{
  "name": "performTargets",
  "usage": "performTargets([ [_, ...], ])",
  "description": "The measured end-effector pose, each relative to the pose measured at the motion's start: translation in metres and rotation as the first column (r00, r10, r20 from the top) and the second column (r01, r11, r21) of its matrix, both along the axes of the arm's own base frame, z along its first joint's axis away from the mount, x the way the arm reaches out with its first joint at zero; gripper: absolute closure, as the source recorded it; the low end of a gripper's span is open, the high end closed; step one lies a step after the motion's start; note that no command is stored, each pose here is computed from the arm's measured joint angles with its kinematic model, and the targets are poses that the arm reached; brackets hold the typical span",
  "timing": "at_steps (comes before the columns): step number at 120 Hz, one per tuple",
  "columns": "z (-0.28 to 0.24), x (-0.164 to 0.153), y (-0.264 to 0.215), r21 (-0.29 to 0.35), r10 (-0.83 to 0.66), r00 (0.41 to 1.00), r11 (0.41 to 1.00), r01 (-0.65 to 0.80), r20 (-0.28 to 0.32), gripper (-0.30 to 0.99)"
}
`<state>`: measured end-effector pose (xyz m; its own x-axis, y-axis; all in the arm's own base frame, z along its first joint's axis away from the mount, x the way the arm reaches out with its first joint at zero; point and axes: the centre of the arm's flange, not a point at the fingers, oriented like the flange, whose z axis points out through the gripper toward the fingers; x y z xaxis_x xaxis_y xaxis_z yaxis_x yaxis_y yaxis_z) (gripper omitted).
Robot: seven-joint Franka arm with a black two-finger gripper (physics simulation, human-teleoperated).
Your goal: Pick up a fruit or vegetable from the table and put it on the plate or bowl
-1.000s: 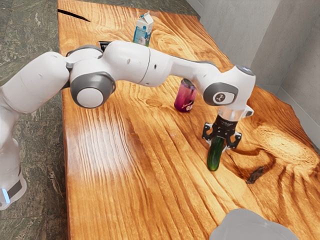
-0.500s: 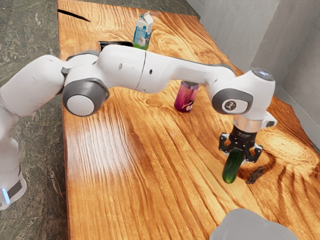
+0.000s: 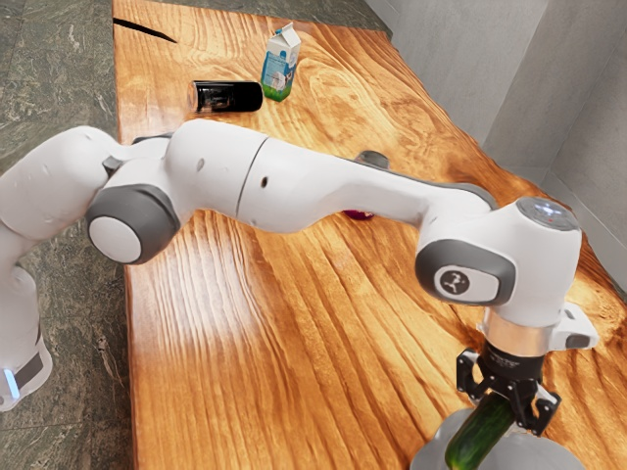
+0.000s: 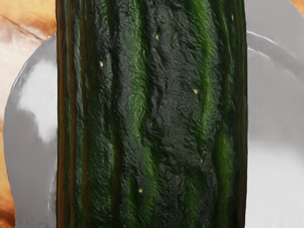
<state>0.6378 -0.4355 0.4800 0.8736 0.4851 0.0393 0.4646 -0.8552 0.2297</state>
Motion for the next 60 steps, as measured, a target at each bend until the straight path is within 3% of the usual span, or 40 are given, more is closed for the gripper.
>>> performTargets([
  [19,-0.035,0.001,-0.016,0.002,-0.016,1.0,1.0,0.016,-0.012,0.5],
  [37,-0.032,0.003,-0.016,-0.007,-0.015,1.0,1.0,0.015,0.008,0.19],
  [60,-0.022,0.007,-0.007,0.015,-0.003,0.999,1.0,0.002,0.043,0.05],
])
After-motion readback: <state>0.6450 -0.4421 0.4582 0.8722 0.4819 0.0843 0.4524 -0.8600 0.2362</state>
